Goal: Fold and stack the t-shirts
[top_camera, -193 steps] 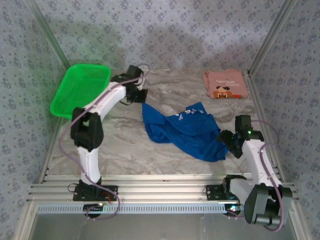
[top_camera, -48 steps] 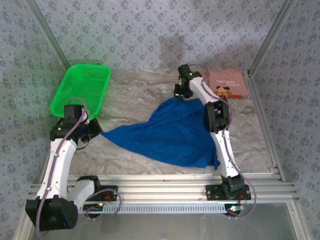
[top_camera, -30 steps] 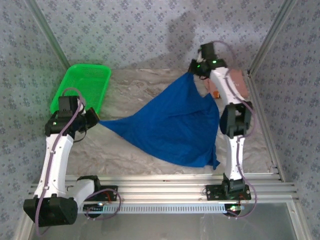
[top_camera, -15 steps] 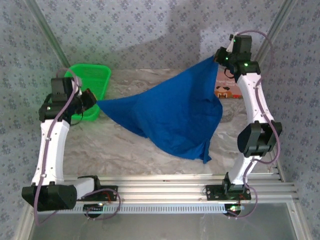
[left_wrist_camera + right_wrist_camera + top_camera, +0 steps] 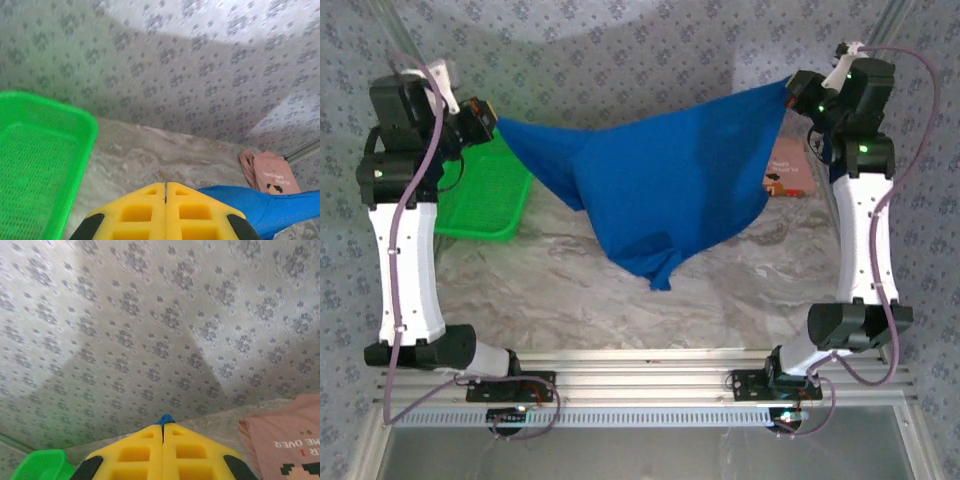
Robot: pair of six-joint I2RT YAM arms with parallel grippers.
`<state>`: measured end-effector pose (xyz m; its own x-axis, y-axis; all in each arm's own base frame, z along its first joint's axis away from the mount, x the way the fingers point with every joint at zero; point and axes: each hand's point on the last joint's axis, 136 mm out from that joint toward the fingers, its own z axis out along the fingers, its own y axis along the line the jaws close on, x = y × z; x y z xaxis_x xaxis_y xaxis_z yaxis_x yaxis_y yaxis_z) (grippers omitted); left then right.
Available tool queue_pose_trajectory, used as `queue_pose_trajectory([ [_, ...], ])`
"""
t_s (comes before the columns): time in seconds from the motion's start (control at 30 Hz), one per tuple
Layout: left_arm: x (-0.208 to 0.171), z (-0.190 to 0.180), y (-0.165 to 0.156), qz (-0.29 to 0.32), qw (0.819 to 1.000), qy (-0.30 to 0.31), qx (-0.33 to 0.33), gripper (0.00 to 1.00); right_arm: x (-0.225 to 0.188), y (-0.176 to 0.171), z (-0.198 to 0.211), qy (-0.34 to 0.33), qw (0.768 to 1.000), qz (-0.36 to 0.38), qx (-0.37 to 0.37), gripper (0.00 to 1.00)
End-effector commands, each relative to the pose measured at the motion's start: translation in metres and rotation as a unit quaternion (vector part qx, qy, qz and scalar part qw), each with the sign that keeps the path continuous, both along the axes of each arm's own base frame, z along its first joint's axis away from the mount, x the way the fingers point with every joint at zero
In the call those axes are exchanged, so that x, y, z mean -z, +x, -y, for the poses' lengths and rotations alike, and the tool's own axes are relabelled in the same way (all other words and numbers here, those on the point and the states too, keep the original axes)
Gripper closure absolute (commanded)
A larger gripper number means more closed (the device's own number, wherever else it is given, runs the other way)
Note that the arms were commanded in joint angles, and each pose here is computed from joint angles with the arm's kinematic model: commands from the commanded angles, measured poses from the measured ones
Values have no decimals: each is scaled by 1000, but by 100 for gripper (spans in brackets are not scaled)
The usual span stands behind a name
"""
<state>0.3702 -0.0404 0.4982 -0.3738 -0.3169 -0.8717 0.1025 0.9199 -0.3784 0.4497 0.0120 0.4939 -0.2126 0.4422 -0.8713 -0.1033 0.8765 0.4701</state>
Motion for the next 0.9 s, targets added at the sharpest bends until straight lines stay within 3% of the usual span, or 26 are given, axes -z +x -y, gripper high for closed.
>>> queue_pose_trajectory([
  [0.0,-38,4,-16,47,998,38,13,100,-31,-34,-6,21,999,29,-24,100],
  [0.27,-94,26,-47,129,989,51,54,100,-50,-101,-7,61,997,39,-41,100],
  [0.47,-89,20,-51,127,987,88,39,100,-29,-135,3,71,997,9,-20,100],
  [0.73,-77,34,-26,122,987,76,75,100,-14,-131,22,57,998,-11,16,100],
  [0.87,-61,56,-8,97,985,55,133,100,10,-115,34,62,996,-46,37,100],
])
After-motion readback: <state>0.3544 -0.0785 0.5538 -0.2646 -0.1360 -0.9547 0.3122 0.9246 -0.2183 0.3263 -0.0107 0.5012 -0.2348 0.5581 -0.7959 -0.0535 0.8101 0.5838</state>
